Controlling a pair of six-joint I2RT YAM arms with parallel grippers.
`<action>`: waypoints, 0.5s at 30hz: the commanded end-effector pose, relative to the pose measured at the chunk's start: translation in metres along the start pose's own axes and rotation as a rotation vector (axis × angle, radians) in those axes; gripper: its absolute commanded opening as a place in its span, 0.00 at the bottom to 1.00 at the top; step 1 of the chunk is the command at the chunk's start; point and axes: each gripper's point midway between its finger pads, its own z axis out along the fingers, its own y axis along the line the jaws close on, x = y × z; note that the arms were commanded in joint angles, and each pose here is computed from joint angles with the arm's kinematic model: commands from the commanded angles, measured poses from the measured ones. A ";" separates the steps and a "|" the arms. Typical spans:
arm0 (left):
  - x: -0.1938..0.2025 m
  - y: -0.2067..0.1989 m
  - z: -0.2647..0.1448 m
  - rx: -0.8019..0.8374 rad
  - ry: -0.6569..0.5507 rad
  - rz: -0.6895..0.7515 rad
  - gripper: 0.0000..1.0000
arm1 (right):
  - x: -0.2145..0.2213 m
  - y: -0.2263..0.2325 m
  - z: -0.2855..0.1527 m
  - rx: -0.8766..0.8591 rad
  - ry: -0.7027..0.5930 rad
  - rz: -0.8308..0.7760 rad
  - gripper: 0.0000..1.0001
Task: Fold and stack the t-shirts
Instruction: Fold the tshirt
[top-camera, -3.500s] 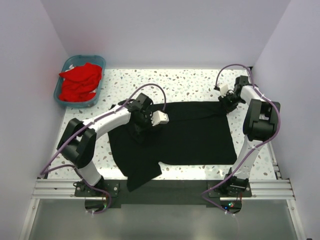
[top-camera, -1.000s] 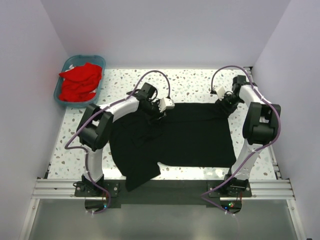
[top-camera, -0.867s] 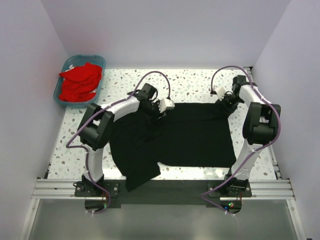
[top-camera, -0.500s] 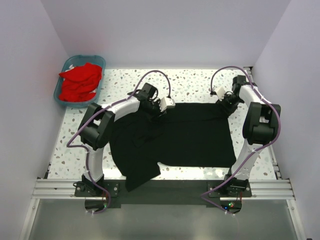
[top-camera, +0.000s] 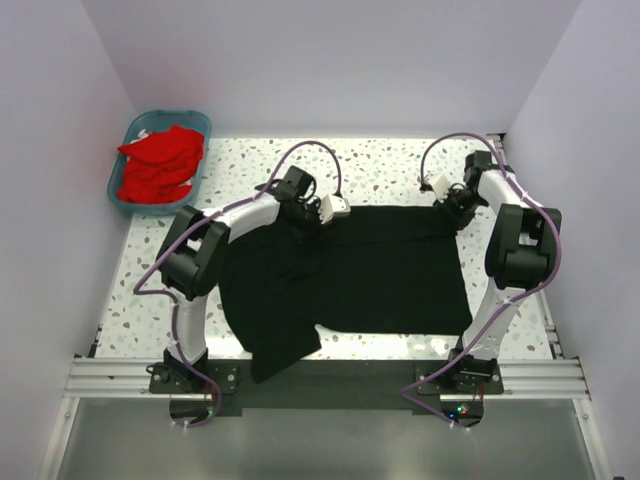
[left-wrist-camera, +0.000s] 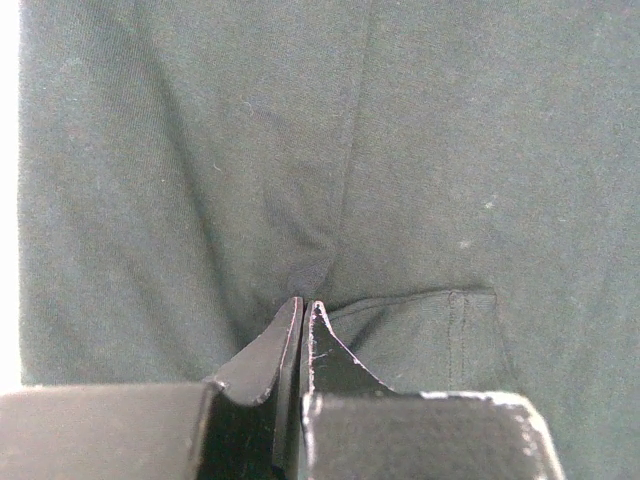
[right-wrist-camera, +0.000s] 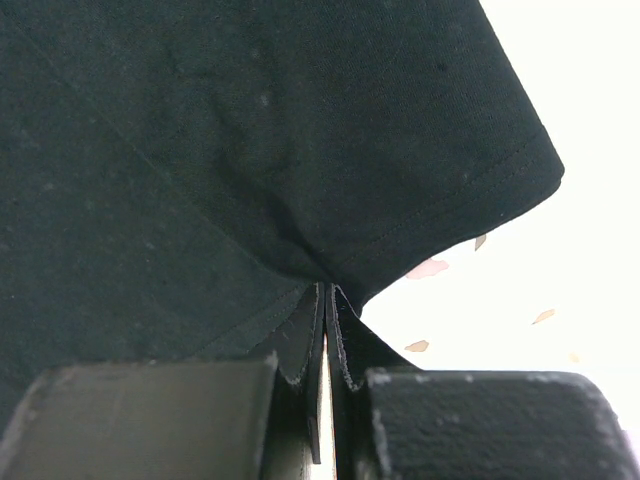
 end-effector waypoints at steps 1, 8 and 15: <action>-0.030 -0.001 -0.027 -0.020 -0.082 0.055 0.00 | -0.009 -0.006 -0.013 0.031 -0.023 -0.043 0.00; -0.038 -0.005 -0.043 -0.032 -0.106 0.066 0.00 | -0.012 -0.003 -0.027 0.036 -0.036 -0.066 0.00; -0.027 -0.011 -0.044 -0.020 -0.079 0.066 0.00 | -0.001 0.003 -0.026 0.029 -0.009 -0.082 0.00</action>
